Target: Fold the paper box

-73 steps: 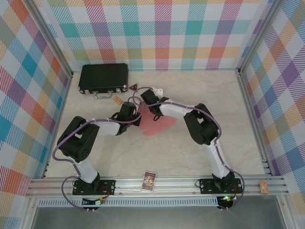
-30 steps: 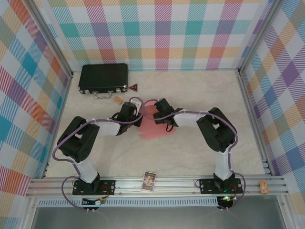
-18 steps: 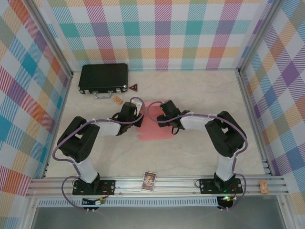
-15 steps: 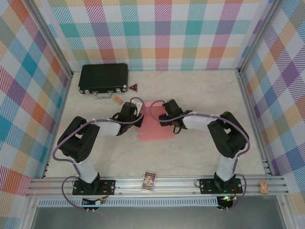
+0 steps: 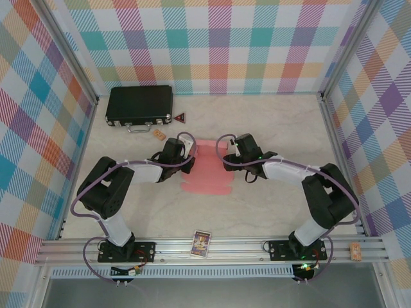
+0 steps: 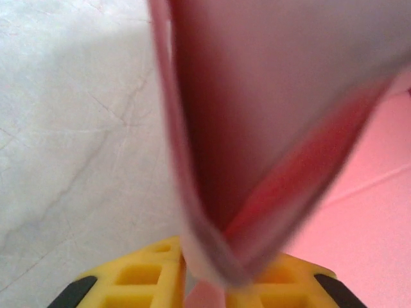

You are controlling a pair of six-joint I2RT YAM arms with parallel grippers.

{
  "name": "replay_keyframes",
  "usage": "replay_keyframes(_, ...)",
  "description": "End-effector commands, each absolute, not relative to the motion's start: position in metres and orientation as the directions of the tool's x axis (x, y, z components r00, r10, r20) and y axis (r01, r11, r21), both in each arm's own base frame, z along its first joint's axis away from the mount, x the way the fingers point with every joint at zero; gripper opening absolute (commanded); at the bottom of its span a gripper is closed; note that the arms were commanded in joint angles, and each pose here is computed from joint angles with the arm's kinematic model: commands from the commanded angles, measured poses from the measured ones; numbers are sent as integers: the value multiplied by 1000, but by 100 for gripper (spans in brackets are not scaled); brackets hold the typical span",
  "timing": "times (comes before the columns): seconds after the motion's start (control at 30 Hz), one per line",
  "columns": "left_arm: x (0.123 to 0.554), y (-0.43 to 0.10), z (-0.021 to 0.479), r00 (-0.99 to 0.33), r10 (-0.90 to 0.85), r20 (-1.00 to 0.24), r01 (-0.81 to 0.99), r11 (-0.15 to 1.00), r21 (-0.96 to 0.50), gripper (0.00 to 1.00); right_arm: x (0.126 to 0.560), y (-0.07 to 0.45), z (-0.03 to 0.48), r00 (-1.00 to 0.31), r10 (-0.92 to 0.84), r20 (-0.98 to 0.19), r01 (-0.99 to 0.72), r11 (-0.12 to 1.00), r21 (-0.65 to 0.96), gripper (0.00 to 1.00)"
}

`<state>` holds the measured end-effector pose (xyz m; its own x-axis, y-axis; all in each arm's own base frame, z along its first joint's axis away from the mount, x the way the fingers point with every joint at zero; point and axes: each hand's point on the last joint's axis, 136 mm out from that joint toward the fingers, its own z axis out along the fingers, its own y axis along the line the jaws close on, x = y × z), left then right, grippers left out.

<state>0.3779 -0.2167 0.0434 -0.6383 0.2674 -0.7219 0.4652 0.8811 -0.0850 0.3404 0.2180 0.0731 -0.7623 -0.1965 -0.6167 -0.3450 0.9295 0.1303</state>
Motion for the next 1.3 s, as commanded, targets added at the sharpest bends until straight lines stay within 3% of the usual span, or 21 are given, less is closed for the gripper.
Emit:
replay_keyframes(0.0,364,-221,53,-628,300,-718,509,856,-88,25,321,214,73,-805,-178,-567,-333,925,182,70)
replay_keyframes(0.3,360,-217,59,-638,307,-706,503,861,-80,29,287,206,72,-854,-138,-501,-301,917,261,69)
replay_keyframes(0.7,340,-210,70,-662,275,-697,489,863,-125,31,232,209,54,-968,18,-251,-102,884,457,62)
replay_keyframes(1.27,314,-191,57,-757,112,-644,336,912,-237,33,217,224,26,-987,115,-110,45,864,501,51)
